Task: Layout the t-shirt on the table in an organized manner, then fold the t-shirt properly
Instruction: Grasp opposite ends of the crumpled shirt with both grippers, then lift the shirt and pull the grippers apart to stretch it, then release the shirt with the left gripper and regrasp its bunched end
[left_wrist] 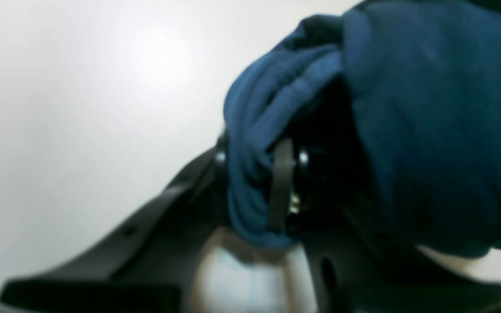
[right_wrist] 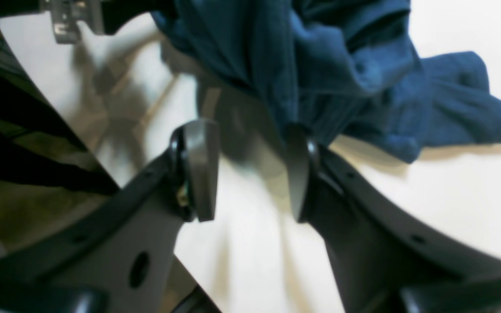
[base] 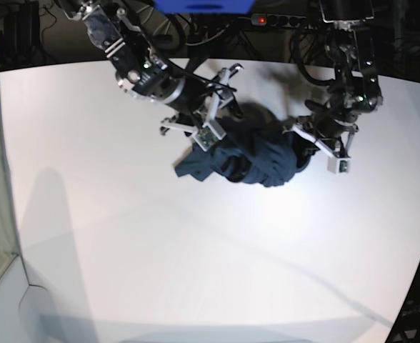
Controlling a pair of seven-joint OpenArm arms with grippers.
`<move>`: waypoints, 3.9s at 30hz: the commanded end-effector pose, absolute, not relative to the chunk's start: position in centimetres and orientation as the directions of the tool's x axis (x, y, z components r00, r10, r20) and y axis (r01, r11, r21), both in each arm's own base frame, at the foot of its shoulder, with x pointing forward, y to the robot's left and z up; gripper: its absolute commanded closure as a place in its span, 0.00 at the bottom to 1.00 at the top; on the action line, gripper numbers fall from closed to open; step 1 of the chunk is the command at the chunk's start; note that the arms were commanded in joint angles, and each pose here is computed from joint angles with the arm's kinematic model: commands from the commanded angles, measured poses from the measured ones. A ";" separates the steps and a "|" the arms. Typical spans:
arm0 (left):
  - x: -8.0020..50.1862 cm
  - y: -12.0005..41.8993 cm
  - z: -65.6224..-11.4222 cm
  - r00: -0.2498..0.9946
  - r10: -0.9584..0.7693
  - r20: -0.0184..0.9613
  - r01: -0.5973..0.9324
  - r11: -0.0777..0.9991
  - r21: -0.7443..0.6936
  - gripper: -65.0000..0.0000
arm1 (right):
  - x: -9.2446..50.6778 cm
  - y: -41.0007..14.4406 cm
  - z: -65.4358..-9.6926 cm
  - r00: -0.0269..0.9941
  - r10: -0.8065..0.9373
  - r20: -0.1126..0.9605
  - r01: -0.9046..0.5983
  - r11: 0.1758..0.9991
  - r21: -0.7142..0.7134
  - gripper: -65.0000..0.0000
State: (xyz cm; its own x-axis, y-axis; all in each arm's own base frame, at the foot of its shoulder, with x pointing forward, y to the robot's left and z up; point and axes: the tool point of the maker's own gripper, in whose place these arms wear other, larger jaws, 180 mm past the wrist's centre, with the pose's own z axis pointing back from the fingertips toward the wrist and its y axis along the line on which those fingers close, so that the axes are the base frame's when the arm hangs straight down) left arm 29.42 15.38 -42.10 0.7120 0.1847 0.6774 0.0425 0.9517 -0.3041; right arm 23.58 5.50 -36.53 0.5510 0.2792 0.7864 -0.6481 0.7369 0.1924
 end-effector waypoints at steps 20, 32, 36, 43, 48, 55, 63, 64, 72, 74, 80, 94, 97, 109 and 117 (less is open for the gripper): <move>29.2 15.3 -42.3 0.723 0.172 0.669 0.048 0.954 -0.297 1.00 | 24.9 6.1 -37.3 0.572 0.241 0.784 -0.619 0.754 0.220 0.60; 29.1 15.7 -42.4 0.727 0.157 0.669 0.054 0.957 -0.283 1.00 | 26.1 5.7 -36.7 0.542 0.265 0.798 -0.636 0.750 0.182 1.00; 28.5 17.1 -42.4 0.734 0.123 0.668 0.061 0.968 -0.245 1.00 | 27.1 4.3 -33.7 0.454 0.277 0.846 -0.657 0.746 0.108 1.00; 28.0 18.9 -42.4 0.740 0.094 0.666 0.061 0.977 -0.207 1.00 | 30.4 -0.4 -28.7 0.357 0.217 0.909 -0.570 0.821 0.027 1.00; 28.3 18.7 -40.1 0.701 0.060 0.711 0.095 0.980 -0.177 1.00 | 31.5 -2.5 -26.9 0.314 0.210 0.926 -0.532 0.847 -0.012 1.00; 29.3 18.2 -35.5 0.608 -0.002 0.794 0.152 0.982 -0.114 1.00 | 33.0 -5.7 -25.6 0.288 0.215 0.933 -0.467 0.882 -0.059 1.00; 30.7 18.2 -29.4 0.467 -0.064 0.882 0.189 0.981 -0.029 1.00 | 34.8 -9.8 -23.4 0.246 0.209 0.947 -0.369 0.923 -0.108 1.00; 30.8 18.6 -28.9 0.452 -0.062 0.890 0.179 0.984 -0.023 1.00 | 35.3 -10.3 -22.8 0.233 0.205 0.951 -0.352 0.929 -0.114 1.00; 33.1 21.2 -25.0 0.342 0.029 0.939 0.088 0.994 -0.062 1.00 | 36.6 -13.4 -21.9 0.225 0.188 0.956 -0.270 0.955 -0.124 1.00; 33.2 22.1 -25.7 0.354 0.179 0.918 0.032 0.979 -0.203 1.00 | 36.4 -13.5 -23.5 0.268 0.181 0.946 -0.268 0.958 -0.108 1.00; 32.2 24.1 -34.6 0.520 0.579 0.628 -0.183 0.793 -0.581 1.00 | 34.7 -13.4 -27.6 0.377 0.155 0.913 -0.264 0.963 -0.055 1.00; 30.4 26.4 -34.8 0.395 0.781 0.484 -0.211 0.590 -0.780 0.99 | 34.0 -16.2 -28.2 0.403 0.137 0.905 -0.193 0.979 -0.062 1.00; 29.1 27.8 -36.9 0.356 0.848 0.392 -0.279 0.497 -0.822 0.99 | 33.4 -16.4 -28.9 0.422 0.136 0.896 -0.188 0.980 -0.061 1.00; 27.1 27.4 -38.4 0.392 0.878 0.275 -0.290 0.402 -0.869 0.63 | 32.0 -16.5 -30.4 0.462 0.136 0.876 -0.188 0.981 -0.052 1.00; 25.3 29.3 -37.3 0.367 0.876 0.314 -0.248 0.417 -0.874 0.00 | 31.1 -18.6 -30.9 0.485 0.119 0.867 -0.136 0.989 -0.059 1.00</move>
